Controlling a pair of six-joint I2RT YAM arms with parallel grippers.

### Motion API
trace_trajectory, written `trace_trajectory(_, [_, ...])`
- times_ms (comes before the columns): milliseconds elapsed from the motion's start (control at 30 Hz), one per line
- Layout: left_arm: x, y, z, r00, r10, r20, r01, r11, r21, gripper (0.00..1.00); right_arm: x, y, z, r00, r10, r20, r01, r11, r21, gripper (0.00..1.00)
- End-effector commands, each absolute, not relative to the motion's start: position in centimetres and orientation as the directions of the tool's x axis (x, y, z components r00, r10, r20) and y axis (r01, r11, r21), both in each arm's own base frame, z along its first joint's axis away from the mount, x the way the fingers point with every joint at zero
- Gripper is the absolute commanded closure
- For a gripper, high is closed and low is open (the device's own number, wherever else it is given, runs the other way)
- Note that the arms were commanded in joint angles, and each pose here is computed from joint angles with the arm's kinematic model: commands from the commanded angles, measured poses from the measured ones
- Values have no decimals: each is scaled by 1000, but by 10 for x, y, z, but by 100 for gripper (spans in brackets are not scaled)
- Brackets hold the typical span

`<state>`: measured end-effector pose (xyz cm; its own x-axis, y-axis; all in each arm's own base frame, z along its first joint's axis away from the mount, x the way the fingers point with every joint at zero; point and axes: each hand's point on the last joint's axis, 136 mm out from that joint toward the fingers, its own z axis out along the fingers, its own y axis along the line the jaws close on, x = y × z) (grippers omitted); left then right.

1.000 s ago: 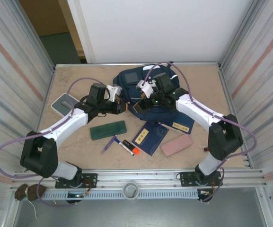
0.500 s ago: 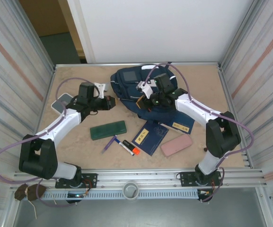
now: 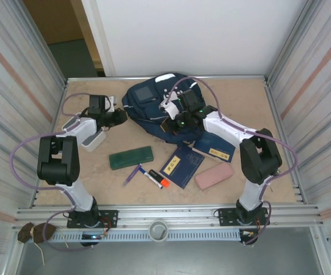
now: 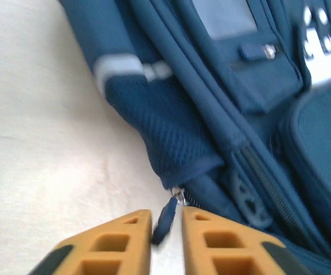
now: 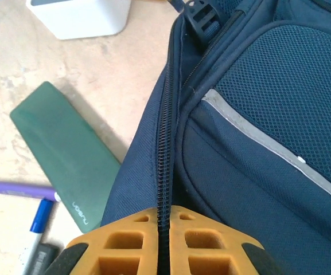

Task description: Pack the student bag

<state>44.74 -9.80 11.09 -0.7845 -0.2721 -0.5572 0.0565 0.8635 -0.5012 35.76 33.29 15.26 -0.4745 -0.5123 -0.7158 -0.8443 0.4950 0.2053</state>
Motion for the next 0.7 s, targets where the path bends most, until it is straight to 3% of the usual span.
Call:
trace_trajectory(0, [452,-76,138,-718,-317,-619,19,881,-473,67,371,334,154,-529,-517,-673,-789,591,166,75])
trace_trajectory(133, [428,-80,160,-695,-324,-642,48,870,-491,50,362,308,157,-591,-504,-630,-734,659,162,48])
trace_trajectory(233, [409,-110,176,-677,-218,-703,182,876,-447,36,358,269,166,-707,-343,-619,-611,737,289,35])
trace_trajectory(333, [394,-157,178,-652,-6,-758,365,874,-321,29,372,210,148,-851,-82,-518,-324,860,395,30])
trace_trajectory(467, [383,-215,166,-592,291,-751,570,810,-135,28,381,157,118,-884,115,-453,-74,923,378,26])
trace_trajectory(667, [395,-261,139,-512,546,-663,691,720,59,24,392,154,81,-892,198,-407,34,927,374,27])
